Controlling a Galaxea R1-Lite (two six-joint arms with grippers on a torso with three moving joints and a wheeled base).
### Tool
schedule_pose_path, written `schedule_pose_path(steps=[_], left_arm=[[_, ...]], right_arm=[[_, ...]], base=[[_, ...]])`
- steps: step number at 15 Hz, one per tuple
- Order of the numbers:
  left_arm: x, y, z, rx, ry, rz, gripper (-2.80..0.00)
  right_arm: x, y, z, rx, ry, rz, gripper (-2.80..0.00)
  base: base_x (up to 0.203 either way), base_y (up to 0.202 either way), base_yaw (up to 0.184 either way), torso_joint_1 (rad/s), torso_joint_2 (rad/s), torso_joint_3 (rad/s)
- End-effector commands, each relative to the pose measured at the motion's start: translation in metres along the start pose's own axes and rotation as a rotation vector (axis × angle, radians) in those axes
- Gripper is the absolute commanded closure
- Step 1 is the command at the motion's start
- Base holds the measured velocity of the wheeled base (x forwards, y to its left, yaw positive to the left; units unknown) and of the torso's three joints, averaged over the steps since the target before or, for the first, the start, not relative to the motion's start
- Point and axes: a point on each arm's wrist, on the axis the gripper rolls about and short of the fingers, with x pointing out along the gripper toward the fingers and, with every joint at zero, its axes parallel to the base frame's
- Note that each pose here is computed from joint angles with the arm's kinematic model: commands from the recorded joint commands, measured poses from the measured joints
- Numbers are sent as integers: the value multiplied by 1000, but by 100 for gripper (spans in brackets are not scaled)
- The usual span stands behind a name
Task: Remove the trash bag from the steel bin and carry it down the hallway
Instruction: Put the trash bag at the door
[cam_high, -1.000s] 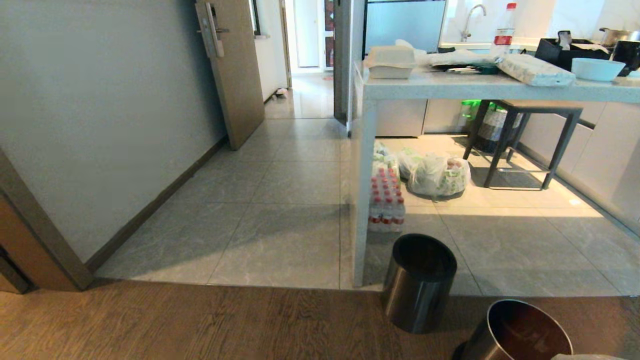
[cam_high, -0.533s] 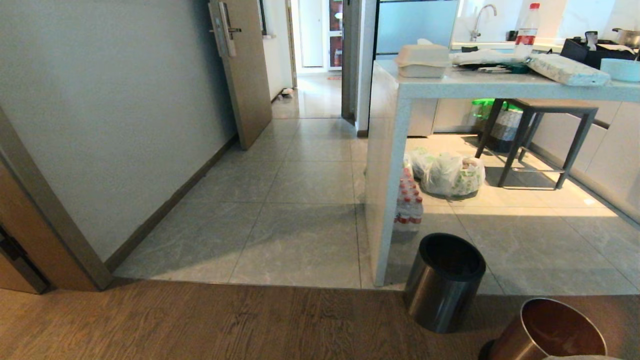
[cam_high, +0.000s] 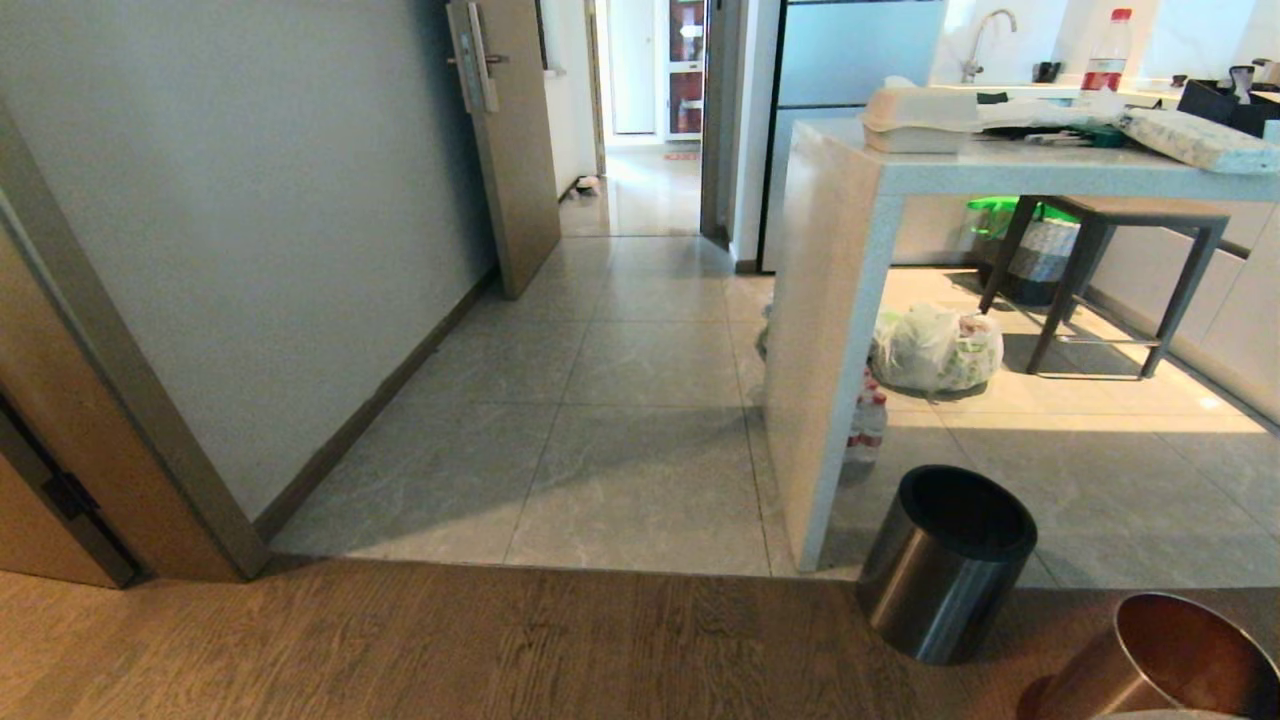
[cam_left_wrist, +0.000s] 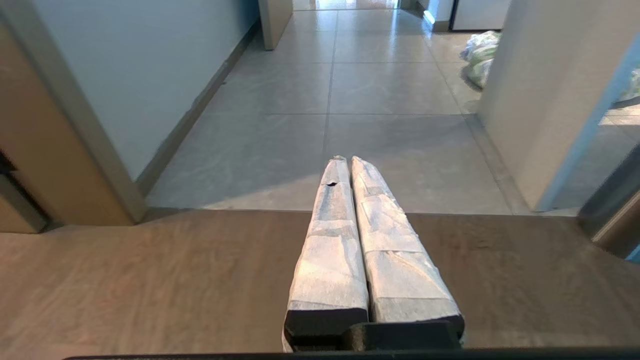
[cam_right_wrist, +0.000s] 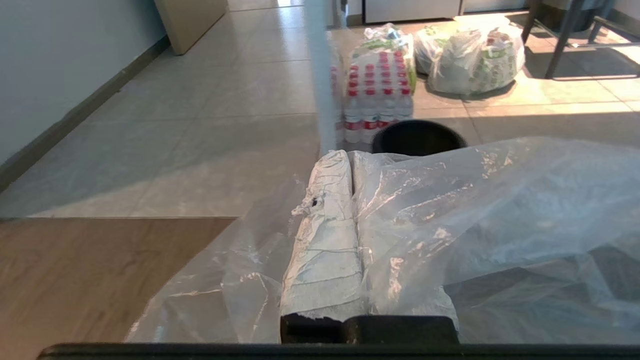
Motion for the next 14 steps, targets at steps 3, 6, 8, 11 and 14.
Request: schedule_pose_path(steps=[3, 6, 8, 11, 14], left_arm=[[0, 0, -1, 0, 4, 1, 0], [0, 0, -1, 0, 5, 1, 0], [0, 0, -1, 0, 4, 1, 0], [0, 0, -1, 2, 4, 1, 0], [0, 0, 0, 3, 3, 1, 0]], right_arm=[[0, 0, 0, 0, 2, 0, 0], [0, 0, 0, 0, 2, -1, 0], [0, 0, 0, 0, 2, 0, 0], [0, 0, 0, 0, 2, 0, 0], [0, 0, 0, 0, 2, 0, 0]], base=[[0, 194, 1, 3, 2, 4], [0, 196, 1, 2, 5, 6], [0, 194, 0, 0, -1, 3], [0, 178, 2, 2, 6, 2], [0, 35, 1, 2, 2, -1]])
